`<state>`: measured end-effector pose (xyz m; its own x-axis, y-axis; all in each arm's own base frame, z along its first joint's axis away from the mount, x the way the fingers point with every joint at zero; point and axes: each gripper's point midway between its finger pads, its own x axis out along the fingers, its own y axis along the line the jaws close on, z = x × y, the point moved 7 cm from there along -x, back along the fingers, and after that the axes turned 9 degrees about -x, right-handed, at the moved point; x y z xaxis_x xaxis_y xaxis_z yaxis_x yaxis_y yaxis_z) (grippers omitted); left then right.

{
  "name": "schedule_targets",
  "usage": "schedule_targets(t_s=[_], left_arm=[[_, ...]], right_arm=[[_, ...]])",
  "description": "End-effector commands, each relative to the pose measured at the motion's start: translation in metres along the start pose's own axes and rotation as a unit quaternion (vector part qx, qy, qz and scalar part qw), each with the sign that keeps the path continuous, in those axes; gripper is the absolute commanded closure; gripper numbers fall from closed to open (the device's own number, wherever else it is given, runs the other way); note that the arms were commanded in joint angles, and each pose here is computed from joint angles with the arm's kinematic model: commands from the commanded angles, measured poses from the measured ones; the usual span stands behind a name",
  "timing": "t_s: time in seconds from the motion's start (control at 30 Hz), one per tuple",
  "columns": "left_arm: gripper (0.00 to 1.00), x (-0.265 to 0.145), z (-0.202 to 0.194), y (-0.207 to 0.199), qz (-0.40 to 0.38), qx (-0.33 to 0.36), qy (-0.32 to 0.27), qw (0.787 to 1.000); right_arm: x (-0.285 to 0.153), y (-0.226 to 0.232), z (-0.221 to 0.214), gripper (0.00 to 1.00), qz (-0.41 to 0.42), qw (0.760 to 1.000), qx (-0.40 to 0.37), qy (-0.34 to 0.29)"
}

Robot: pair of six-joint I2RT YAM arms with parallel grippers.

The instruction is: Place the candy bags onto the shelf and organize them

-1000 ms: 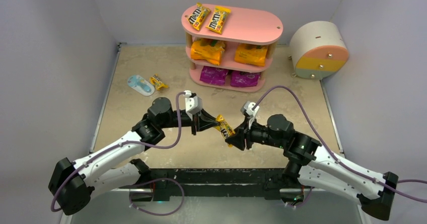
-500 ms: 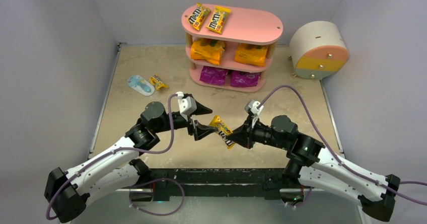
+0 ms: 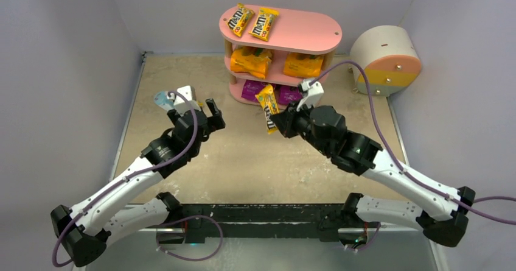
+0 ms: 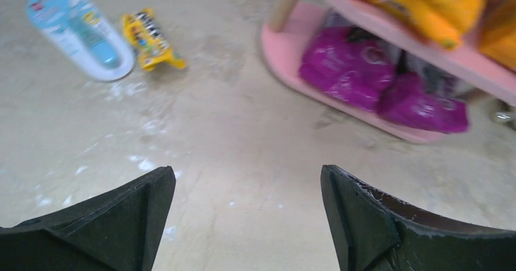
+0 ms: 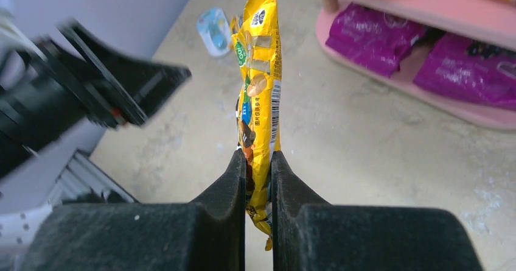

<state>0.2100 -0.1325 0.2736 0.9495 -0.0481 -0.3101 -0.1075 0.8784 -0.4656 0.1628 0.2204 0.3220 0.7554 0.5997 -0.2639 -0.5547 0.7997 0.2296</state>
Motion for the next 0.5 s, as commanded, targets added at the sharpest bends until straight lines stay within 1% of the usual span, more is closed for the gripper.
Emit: schedule_targets(t_s=[0.0,0.1,0.17,0.23,0.33,0.47], left_arm=[[0.05,0.004,0.0,0.034,0.113,-0.034,-0.047,0.992],[0.05,0.017,0.002,0.045,0.093,-0.05,-0.037,0.994],[0.05,0.026,0.001,0.054,0.087,-0.06,-0.019,0.994],[0.05,0.033,-0.002,0.061,0.093,-0.061,-0.009,0.994],[0.05,0.04,-0.009,0.066,0.103,-0.055,0.003,0.993],[0.05,0.044,-0.013,0.07,0.113,-0.054,0.01,0.992]], right_arm=[[0.008,-0.002,0.065,0.99,-0.069,0.994,0.036,-0.076],[0.018,-0.015,0.106,1.0,-0.062,0.991,0.051,-0.108],[0.024,-0.036,0.138,1.0,-0.063,0.986,0.071,-0.14],[0.036,-0.057,0.161,1.0,-0.088,0.98,0.081,-0.158],[0.052,-0.073,0.186,0.99,-0.121,0.973,0.085,-0.179],[0.071,-0.087,0.206,0.98,-0.151,0.963,0.088,-0.206]])
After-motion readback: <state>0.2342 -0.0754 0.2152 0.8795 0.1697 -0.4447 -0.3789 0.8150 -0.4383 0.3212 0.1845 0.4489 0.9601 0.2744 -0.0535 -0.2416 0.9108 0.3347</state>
